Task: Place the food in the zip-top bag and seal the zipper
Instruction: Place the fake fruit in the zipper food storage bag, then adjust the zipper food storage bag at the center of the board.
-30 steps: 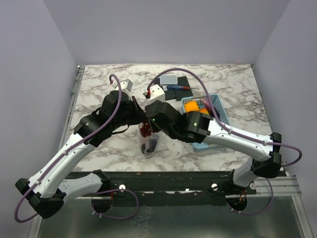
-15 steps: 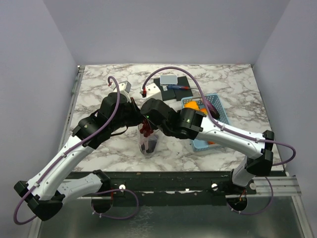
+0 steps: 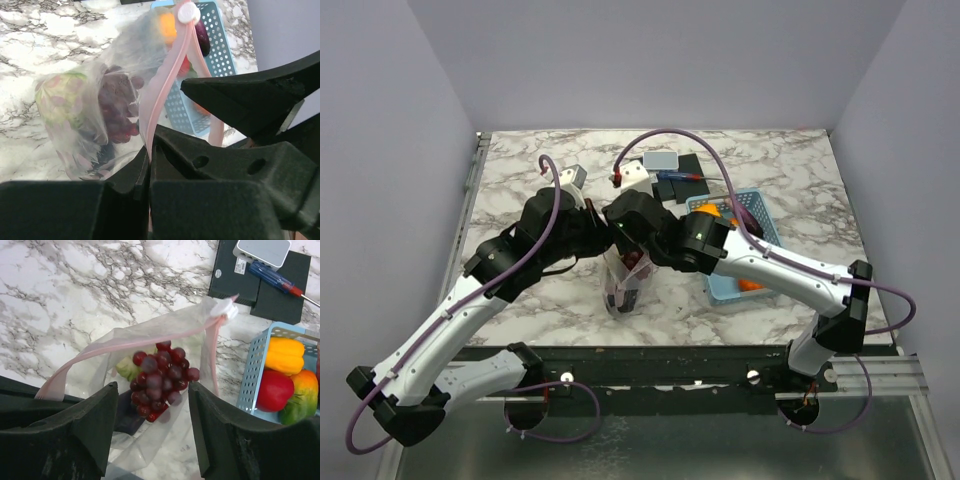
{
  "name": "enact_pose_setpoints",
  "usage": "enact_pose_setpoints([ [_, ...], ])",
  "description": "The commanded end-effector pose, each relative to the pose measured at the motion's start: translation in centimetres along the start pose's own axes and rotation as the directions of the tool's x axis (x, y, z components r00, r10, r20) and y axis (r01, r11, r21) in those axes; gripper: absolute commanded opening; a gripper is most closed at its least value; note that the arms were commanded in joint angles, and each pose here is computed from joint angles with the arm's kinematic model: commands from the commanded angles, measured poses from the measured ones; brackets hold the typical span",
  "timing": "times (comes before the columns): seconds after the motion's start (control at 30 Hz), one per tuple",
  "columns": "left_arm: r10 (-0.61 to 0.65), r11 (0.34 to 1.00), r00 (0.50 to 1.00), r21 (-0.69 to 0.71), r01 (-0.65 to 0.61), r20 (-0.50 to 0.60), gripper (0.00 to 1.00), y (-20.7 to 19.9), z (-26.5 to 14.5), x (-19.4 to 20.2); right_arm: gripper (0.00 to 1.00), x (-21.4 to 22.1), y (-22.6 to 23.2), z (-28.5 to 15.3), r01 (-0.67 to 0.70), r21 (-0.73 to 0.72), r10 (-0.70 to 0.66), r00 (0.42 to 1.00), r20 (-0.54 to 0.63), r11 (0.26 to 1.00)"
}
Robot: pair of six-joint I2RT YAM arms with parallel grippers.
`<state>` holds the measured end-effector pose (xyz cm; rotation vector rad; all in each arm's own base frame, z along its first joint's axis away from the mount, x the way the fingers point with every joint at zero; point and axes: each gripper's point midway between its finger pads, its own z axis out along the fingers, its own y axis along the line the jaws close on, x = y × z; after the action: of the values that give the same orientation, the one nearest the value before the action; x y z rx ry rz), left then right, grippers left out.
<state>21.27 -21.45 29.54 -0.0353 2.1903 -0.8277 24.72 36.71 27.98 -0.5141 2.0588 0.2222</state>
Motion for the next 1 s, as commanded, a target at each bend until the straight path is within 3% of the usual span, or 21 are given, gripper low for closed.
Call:
enact_pose_setpoints([
  [0.0, -0.003, 0.999, 1.000, 0.052, 0.003, 0.004, 0.00, -1.5, 0.1, -0.5, 0.64, -3.6, -0.4, -2.6, -0.061, -0.036, 0.064, 0.994, 0.093, 0.997],
  [0.27, 0.006, 0.999, 1.000, 0.040, -0.006, -0.007, 0.00, -1.4, 1.2, -0.5, 0.65, -5.6, -3.0, -6.7, -0.127, -0.077, 0.138, 0.978, 0.154, 0.989],
  [0.5, 0.007, 0.999, 1.000, 0.040, -0.007, -0.009, 0.00, -1.6, 1.5, -0.6, 0.71, -3.9, -4.9, -8.2, -0.181, -0.079, 0.189, 0.974, 0.124, 0.980],
  [0.97, -0.007, 0.999, 1.000, 0.048, 0.007, 0.000, 0.00, -1.7, 1.4, -0.7, 0.71, 2.6, -4.0, -3.0, -0.306, -0.065, 0.305, 0.952, -0.034, 0.950],
])
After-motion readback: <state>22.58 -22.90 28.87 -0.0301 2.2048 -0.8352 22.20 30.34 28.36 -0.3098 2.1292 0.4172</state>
